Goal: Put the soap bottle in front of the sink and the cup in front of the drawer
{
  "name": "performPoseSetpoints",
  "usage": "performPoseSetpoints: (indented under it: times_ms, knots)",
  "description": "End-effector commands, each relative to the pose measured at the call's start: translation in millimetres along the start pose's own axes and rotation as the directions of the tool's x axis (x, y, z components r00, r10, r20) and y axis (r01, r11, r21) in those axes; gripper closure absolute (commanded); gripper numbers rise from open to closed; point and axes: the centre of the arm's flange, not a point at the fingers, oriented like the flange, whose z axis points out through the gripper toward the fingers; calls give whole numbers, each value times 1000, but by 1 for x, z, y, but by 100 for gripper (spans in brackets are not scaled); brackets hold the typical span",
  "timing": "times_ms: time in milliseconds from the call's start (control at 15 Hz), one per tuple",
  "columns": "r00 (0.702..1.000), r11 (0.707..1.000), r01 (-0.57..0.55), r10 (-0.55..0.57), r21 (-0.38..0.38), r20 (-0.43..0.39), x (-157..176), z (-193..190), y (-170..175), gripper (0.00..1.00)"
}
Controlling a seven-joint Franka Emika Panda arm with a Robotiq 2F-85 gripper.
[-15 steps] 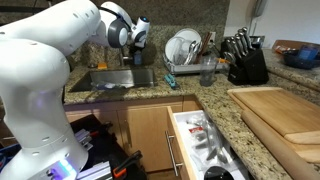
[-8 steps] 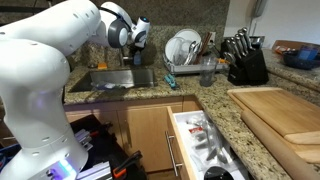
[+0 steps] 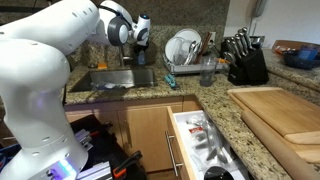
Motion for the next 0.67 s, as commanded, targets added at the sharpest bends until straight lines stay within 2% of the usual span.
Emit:
performPoseSetpoints:
  times_ms: [0,133,267,400,600]
  knots:
    - [996,997,-22,28,75,-83,4,-43,-7,56]
    - [993,995,-63,70,75,-92,10,-57,-12,56]
    - [986,990,-135,138,35,-91,16,-69,-15,56]
    - [970,974,-225,221,-31,-106,25,-80,-10,56]
    - [947,950,-305,294,-70,-130,42,-98,5,56]
